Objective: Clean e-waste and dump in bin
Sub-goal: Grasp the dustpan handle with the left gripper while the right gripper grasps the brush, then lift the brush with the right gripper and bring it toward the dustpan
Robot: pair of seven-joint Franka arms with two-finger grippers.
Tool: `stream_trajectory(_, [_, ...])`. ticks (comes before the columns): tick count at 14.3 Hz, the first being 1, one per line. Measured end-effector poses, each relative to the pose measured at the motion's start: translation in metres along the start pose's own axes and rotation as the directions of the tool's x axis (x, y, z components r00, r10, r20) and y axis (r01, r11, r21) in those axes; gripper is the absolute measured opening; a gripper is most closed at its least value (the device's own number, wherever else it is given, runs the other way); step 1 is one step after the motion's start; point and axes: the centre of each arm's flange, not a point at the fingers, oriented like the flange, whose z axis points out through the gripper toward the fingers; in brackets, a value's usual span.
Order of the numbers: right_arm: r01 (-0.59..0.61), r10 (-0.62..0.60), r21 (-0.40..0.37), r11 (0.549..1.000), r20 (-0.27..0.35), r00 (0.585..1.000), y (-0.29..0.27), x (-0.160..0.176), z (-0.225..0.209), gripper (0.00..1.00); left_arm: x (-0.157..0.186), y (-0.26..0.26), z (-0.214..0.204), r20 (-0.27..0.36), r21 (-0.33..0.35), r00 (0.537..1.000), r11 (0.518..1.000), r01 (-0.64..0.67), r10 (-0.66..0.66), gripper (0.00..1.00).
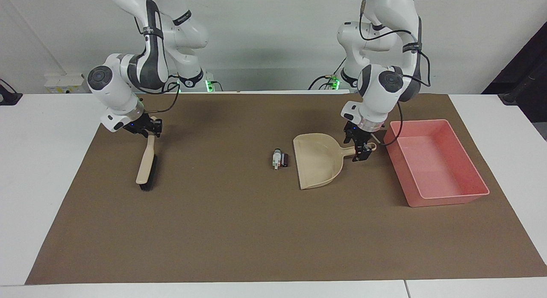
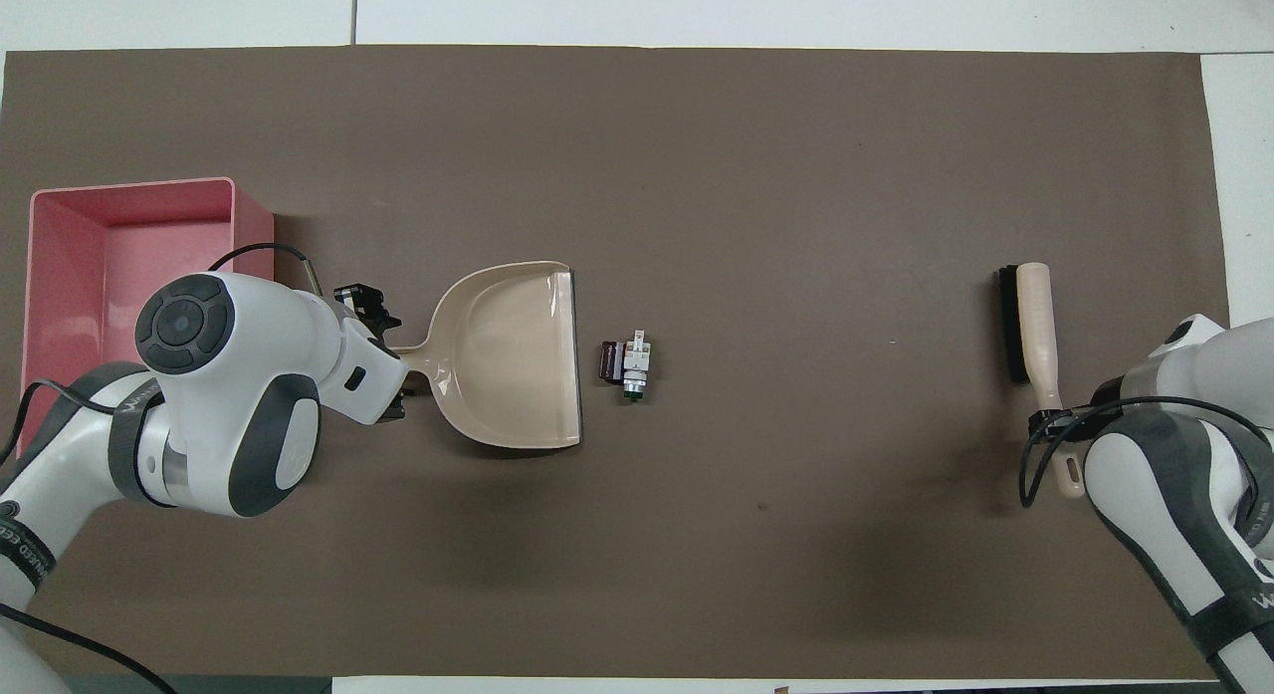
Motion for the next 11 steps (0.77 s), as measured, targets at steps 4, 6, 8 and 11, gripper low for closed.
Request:
stream_trajectory(4, [0.001,-0.001,0.001,1.0,0.003,1.0,0.0,-0.001,0.002,0.26,-0.001,0.0,0.003,0.003,-0.005,1.0,1.0,0.002,-0.002,0.87])
stream_trajectory(6, [0.004,-0.004,0.001,1.0,0.01,1.0,-0.001,0.0,-0.002,0.26,-0.001,0.0,0.003,0.002,-0.005,1.0,1.0,0.002,-0.002,0.72])
stream_trajectory(8, [0.018,-0.018,0.004,1.0,0.048,0.999,-0.006,0.006,-0.023,0.26,-0.001,0.0,0.003,0.002,-0.005,1.0,1.0,0.002,-0.002,0.45])
stream_trajectory(11, [0.101,-0.1,-0.007,0.995,0.106,0.989,-0.052,0.026,-0.088,0.26,0.0,-0.001,0.003,0.001,-0.003,1.0,1.0,0.005,-0.005,0.33])
